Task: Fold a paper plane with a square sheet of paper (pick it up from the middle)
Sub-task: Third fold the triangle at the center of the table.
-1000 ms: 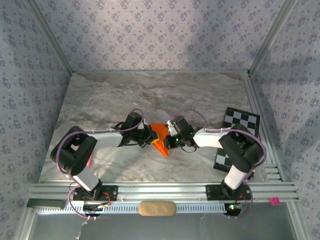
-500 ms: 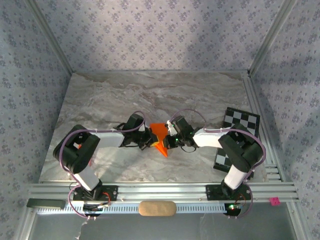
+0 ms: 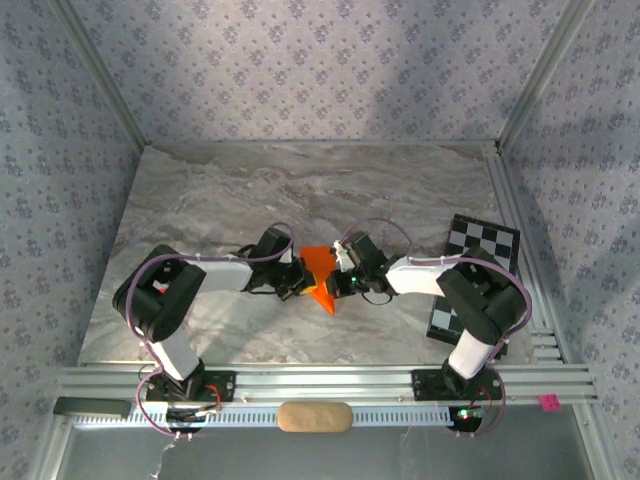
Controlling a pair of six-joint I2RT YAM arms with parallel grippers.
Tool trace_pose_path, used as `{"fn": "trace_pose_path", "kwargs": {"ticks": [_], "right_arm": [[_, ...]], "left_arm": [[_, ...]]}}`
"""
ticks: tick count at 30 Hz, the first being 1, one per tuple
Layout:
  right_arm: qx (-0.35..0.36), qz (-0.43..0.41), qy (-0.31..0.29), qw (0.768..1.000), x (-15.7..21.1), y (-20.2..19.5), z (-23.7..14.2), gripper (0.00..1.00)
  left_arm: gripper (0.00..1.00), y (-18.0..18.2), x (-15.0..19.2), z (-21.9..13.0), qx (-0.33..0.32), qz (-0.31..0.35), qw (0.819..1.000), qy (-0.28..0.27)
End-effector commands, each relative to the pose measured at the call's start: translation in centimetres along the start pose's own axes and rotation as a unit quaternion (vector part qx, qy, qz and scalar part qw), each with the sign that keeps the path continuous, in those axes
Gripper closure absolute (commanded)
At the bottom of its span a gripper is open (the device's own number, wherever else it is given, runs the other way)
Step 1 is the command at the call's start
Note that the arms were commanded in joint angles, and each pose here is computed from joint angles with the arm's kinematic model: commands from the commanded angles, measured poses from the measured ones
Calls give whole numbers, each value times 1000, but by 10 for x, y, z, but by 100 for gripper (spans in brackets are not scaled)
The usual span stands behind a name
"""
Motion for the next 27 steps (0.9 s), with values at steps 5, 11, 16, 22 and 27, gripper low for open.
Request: {"fn": "trace_pose_path", "kwargs": {"ticks": [5,11,16,22,27], "right_arm": [[49,14,20,999,12,-18,7,100],[37,16,11,999,7,-10,1,97],[18,34,-18,999,-3,4,-19,72],[-2,76,-48,996,-4,9,-41,60],[-66,79,21,994,12,31,-33,83]], "left_arm": [[100,14,7,8,-29,-3,999,13],[100,25,13,11,-44,-12,999,20],[100,26,15,11,-48,-13,999,20],[100,26,15,10,-49,-11,999,18],[100,26,15,10,-49,-10,999,16]]}}
Point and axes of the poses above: each hand's point on the last joint's axis, 136 mm out from that joint toward the fingers, its own z axis out along the fingers, its own y axis along the line the jaws close on, x = y × z, the point moved 7 cm from there along -z, back along the fingers, and after that the axes turned 15 degrees about z, right-handed, at the moved point
